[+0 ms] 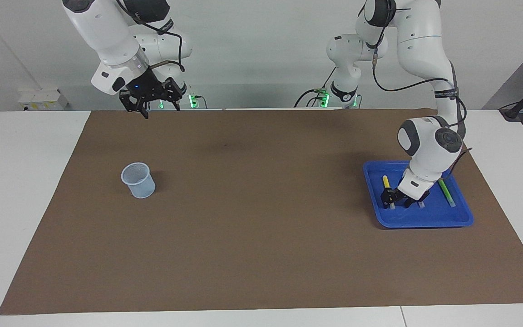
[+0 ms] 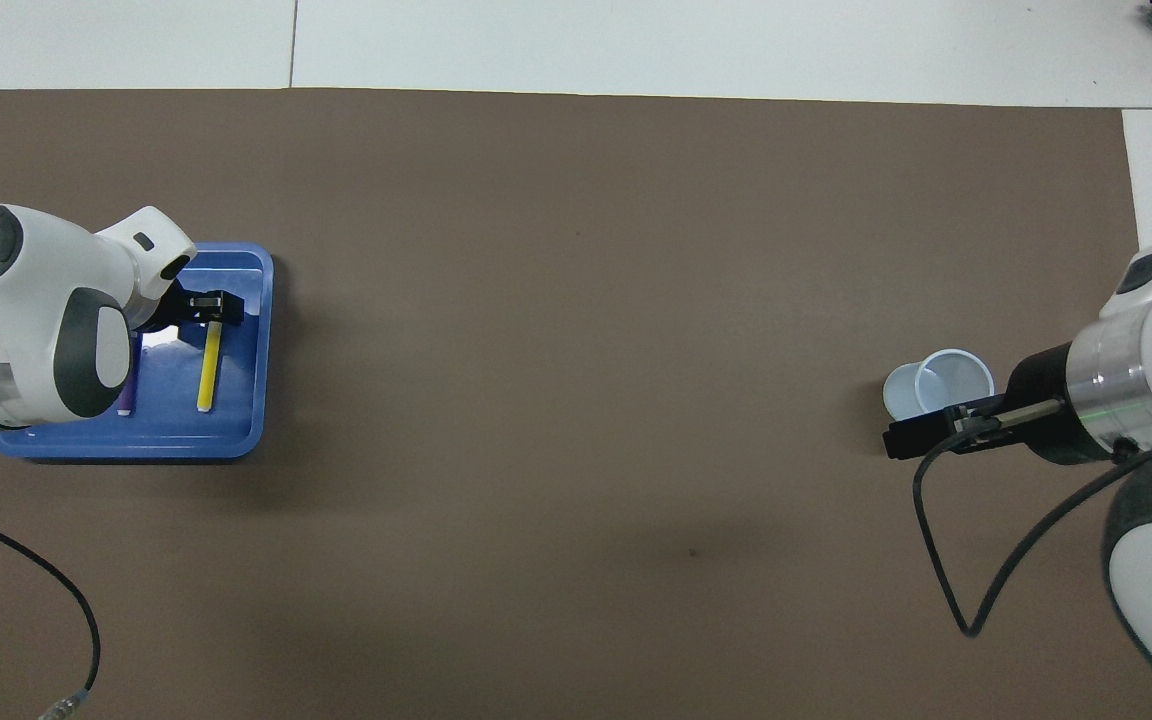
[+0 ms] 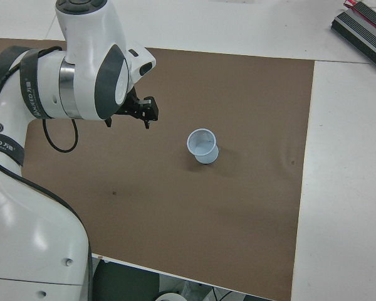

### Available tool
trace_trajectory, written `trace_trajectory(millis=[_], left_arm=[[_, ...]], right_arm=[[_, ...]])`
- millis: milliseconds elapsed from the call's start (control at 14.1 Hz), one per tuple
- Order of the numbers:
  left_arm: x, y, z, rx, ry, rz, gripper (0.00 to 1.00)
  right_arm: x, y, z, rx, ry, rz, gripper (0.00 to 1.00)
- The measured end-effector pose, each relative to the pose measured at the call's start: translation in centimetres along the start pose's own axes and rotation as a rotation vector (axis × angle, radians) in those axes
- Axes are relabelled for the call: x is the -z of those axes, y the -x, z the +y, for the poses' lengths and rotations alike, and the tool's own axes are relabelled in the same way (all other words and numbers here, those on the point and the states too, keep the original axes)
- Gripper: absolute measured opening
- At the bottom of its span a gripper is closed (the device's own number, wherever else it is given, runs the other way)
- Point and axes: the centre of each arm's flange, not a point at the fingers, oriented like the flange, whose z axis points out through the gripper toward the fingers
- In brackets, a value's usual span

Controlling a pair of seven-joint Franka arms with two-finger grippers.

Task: Transfer and insert pens with both arms
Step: 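Close the left gripper on the yellow pen while the right gripper backs off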

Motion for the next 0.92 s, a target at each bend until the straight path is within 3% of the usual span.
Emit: trace_trajectory(millis=[142,283,354,495,708,849,920], left_arm=[[0.1,0.0,0.1,-0.001,0.000,0.001,0.70],[0.4,-0.1,0.3,-0.004,0.001,0.006,0.51],[0.4,-0.1,0.3,-0.004,0.001,0.006,0.51],[0.5,-0.2,0.5,-0.008,0.001,0.009,0.34],[0.5,-0.2,0.7,-0.011,0.001,0.009,0.30],[0.7,-0.2,0.9,-0.012,0.003,0.012,0.16],[0.7,-0.2,0.9,-0.012,0.003,0.012,0.16]], right_arm=[[-0.4,0.0,-0.3,0.001,-0.009,-0.006,1.00],[-0.7,0.0,-1.1,-0.018,-0.038,-0.010,1.00],[-0.9,0.0,-1.2,-0.032,-0.051,-0.010,1.00],[-1.1,0.0,-1.4,-0.050,-0.065,-0.011,1.00],[-1.4,-0.1,-1.4,-0.064,-0.082,-0.007,1.00],[-1.6,-0.2,-1.4,-0.072,-0.083,-0.004,1.00],[-1.6,-0.2,-1.5,-0.074,-0.090,-0.005,1.00]])
